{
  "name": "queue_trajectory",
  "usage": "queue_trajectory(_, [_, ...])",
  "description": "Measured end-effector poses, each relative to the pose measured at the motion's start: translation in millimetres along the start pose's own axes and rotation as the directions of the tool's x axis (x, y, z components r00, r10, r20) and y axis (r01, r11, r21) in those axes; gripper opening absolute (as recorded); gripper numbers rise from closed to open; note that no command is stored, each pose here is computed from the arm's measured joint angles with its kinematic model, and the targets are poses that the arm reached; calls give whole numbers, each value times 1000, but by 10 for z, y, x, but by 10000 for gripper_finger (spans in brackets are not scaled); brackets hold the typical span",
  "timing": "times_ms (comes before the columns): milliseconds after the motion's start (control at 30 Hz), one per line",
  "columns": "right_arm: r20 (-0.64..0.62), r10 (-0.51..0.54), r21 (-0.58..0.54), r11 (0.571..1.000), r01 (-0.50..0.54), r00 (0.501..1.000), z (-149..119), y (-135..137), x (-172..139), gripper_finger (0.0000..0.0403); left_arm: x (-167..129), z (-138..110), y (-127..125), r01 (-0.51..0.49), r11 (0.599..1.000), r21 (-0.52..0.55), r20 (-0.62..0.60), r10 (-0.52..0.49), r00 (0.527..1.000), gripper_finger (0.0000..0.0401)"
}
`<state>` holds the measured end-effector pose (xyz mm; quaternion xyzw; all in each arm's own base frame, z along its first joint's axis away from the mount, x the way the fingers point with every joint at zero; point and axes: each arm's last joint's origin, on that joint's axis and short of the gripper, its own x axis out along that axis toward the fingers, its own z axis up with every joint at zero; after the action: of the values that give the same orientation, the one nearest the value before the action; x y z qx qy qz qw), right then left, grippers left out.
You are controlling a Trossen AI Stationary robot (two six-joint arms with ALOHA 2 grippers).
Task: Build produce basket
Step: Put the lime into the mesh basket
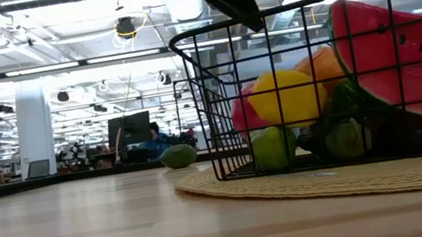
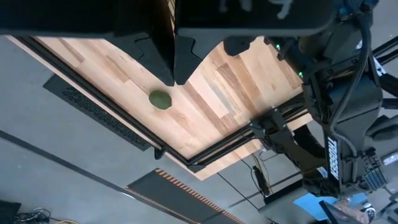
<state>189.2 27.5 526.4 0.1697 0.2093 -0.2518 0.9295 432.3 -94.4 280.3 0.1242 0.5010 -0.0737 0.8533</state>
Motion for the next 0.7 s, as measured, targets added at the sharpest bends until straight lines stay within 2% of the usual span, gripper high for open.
queue_trajectory(133, [1,-1,0,1000,1,1000,1,-2,0,17,-17,-3,43,-148,989,27,-18,148,989,274])
queue_trajectory(267, [1,-2,0,1000,2,1000,1,-2,0,17,-252,57,129,-371,926,64,-43,374,926,276])
queue_trajectory(367, [1,-2,0,1000,2,1000,1,-2,1,17,-453,57,219,-450,888,98,-89,458,884,276])
queue_trajectory(433, [1,-3,-1,1000,3,1000,0,-1,2,17,-543,33,311,-458,885,84,-125,465,876,276])
queue_trajectory(500, [1,-3,0,1000,3,1000,0,-2,1,17,-573,-37,449,-432,900,61,-186,436,881,276])
queue_trajectory(600, [1,-3,-1,1000,3,1000,0,-2,1,17,-529,-178,709,-381,925,-1,-286,364,886,277])
queue_trajectory(700, [-1,-4,-5,1000,4,1000,-2,-3,2,17,-438,-337,992,-356,932,-74,-362,307,880,277])
